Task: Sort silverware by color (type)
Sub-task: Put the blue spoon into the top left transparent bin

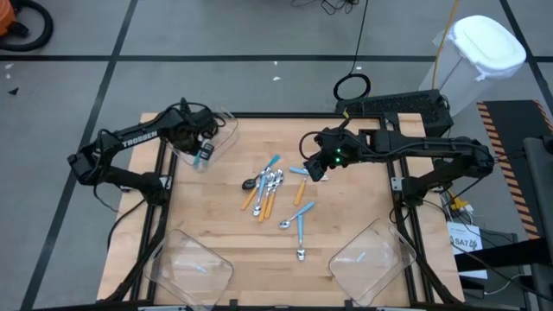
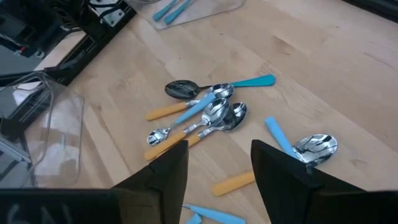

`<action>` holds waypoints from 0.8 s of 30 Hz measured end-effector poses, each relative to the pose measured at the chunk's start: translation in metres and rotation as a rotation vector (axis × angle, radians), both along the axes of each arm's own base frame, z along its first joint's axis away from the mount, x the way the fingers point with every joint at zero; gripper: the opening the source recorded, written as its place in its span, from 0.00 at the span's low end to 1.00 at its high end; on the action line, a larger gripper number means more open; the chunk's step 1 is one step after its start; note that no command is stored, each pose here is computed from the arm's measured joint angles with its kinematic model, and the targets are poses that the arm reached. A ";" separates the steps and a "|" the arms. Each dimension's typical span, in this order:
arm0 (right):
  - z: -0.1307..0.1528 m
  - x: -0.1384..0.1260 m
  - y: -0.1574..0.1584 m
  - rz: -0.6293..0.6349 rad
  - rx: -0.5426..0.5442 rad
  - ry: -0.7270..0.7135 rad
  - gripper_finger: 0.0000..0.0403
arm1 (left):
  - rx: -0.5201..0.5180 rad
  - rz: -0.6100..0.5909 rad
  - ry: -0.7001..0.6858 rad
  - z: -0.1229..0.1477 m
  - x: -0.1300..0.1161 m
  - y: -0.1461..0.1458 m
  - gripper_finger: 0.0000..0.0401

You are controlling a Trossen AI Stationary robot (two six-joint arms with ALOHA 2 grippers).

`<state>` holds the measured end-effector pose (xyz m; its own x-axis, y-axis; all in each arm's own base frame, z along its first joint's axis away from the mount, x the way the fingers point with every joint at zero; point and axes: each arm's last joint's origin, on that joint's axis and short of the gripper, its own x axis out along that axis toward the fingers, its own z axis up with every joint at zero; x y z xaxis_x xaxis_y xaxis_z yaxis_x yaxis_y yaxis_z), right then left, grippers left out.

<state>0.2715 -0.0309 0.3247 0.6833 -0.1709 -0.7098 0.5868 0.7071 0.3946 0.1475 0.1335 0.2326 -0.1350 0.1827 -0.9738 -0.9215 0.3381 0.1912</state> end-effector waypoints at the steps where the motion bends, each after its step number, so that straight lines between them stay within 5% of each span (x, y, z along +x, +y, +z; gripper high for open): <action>1: 0.000 0.000 0.000 0.000 0.000 0.000 0.42 | 0.000 0.002 0.000 0.000 0.000 0.000 0.20; 24: 0.000 0.001 0.016 0.057 -0.002 0.001 0.42 | 0.021 0.026 -0.064 0.000 0.004 0.003 0.20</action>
